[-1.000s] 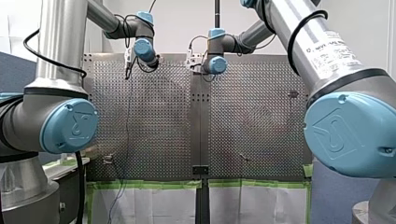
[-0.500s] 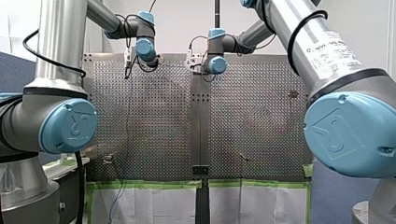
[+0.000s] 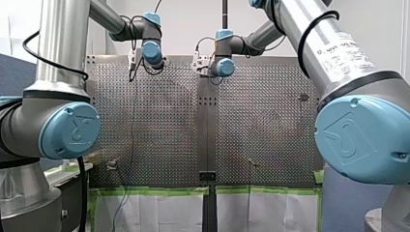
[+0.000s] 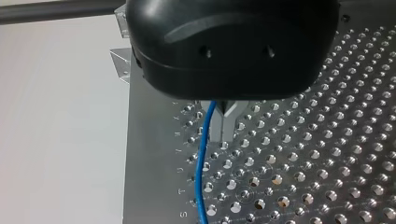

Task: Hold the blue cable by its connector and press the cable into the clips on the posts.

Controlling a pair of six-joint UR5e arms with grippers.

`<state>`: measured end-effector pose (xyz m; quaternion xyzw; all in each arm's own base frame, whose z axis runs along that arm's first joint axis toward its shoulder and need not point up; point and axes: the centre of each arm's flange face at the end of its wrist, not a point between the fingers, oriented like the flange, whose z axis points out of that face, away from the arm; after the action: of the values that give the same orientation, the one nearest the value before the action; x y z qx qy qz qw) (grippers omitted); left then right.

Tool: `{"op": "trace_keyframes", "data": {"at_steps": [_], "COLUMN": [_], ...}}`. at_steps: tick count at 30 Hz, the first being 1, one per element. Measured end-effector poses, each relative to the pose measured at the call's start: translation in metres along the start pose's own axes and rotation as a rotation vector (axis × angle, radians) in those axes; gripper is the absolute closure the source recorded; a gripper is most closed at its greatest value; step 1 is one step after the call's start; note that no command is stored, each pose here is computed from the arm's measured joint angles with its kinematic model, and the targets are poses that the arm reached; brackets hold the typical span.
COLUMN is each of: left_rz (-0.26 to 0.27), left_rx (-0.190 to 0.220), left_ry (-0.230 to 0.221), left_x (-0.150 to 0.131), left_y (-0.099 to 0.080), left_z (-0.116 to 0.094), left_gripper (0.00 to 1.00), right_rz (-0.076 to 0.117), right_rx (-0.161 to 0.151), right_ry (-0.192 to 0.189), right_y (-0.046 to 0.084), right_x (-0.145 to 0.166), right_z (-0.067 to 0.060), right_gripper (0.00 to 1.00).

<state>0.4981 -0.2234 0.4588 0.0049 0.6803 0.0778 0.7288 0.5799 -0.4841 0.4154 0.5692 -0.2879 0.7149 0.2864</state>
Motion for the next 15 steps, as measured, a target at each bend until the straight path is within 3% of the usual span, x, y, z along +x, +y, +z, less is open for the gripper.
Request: {"op": "trace_keyframes", "data": {"at_steps": [8, 15], "left_rz": [0.014, 0.046], "left_rx": [0.029, 0.059], "left_ry": [0.023, 0.085], "left_x": [0.017, 0.07], "left_y": [-0.012, -0.047], "left_z": [-0.002, -0.01], "left_gripper": [1.0, 1.0], "right_rz": [-0.001, -0.003], "right_rx": [-0.015, -0.059], "right_ry": [-0.026, -0.071], "right_y": [0.007, 0.018], "right_x": [-0.01, -0.036], "right_z": [-0.004, -0.015], "right_gripper": [1.0, 1.0]}}
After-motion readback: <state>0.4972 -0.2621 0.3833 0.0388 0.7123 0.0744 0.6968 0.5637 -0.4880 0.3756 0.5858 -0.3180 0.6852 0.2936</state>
